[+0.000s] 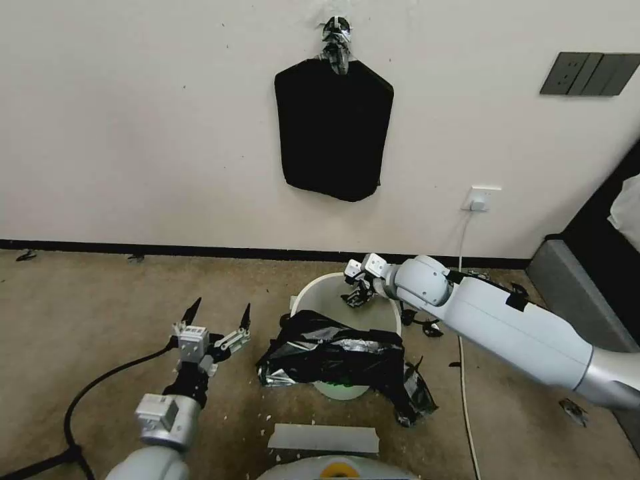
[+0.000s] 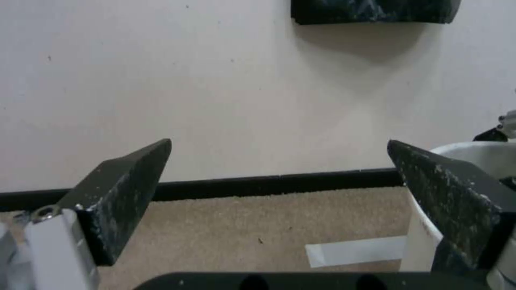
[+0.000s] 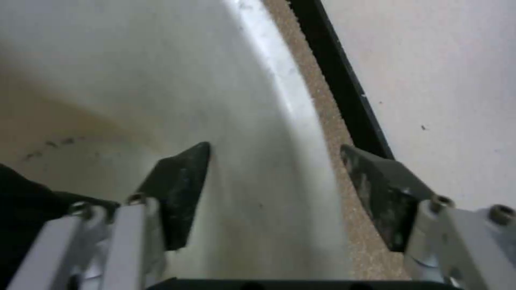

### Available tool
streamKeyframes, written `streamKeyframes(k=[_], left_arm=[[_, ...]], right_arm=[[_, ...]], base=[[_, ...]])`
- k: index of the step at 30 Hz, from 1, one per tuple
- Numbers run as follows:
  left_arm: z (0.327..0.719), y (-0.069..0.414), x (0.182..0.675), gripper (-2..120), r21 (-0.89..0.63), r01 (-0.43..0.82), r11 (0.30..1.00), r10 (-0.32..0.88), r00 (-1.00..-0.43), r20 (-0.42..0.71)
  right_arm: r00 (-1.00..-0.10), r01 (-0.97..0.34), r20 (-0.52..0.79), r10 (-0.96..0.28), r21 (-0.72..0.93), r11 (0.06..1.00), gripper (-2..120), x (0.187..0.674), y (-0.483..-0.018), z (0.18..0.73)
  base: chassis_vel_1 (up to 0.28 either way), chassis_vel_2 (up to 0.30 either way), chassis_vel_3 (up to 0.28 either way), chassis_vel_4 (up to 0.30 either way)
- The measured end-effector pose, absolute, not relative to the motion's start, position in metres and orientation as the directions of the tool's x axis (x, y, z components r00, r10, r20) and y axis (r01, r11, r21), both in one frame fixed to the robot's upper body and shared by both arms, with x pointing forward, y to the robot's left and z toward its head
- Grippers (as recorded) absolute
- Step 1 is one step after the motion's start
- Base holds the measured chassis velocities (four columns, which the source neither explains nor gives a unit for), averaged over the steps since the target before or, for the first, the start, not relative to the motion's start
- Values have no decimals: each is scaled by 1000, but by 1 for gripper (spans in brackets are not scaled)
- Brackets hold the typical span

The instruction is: Place a trash bag onto the trash bin.

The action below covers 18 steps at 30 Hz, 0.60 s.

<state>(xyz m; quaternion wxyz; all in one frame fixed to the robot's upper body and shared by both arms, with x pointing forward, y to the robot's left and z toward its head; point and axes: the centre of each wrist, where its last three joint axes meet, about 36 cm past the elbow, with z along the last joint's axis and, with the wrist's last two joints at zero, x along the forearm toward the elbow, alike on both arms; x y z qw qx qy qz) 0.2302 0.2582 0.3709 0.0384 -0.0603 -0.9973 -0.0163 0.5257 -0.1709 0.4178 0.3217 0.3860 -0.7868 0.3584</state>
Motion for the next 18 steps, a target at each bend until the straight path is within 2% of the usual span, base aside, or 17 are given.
streamKeyframes(k=[4,6,8,10,14,18], left_arm=[[369,257,230,100,27,123,992,121,-989,81],[367,256,230,100,23,124,992,122,-989,86],[367,256,230,100,22,124,992,121,-989,87],[366,256,229,100,21,123,992,121,-988,92],[365,256,229,100,15,122,992,120,-988,96],[364,256,229,100,12,121,993,119,-988,100]], right_arm=[[-490,-842,787,-376,-313,440,59,527,-171,420],[-480,-847,794,-373,-309,433,45,527,-173,420],[-476,-849,796,-373,-306,432,42,527,-173,420],[-466,-853,801,-376,-294,431,31,526,-173,419],[-456,-856,804,-381,-280,434,25,525,-172,418],[-456,-851,803,-383,-269,451,25,525,-174,416]], base=[[0,0,0,0],[0,0,0,0],[0,0,0,0],[0,0,0,0],[0,0,0,0],[0,0,0,0]])
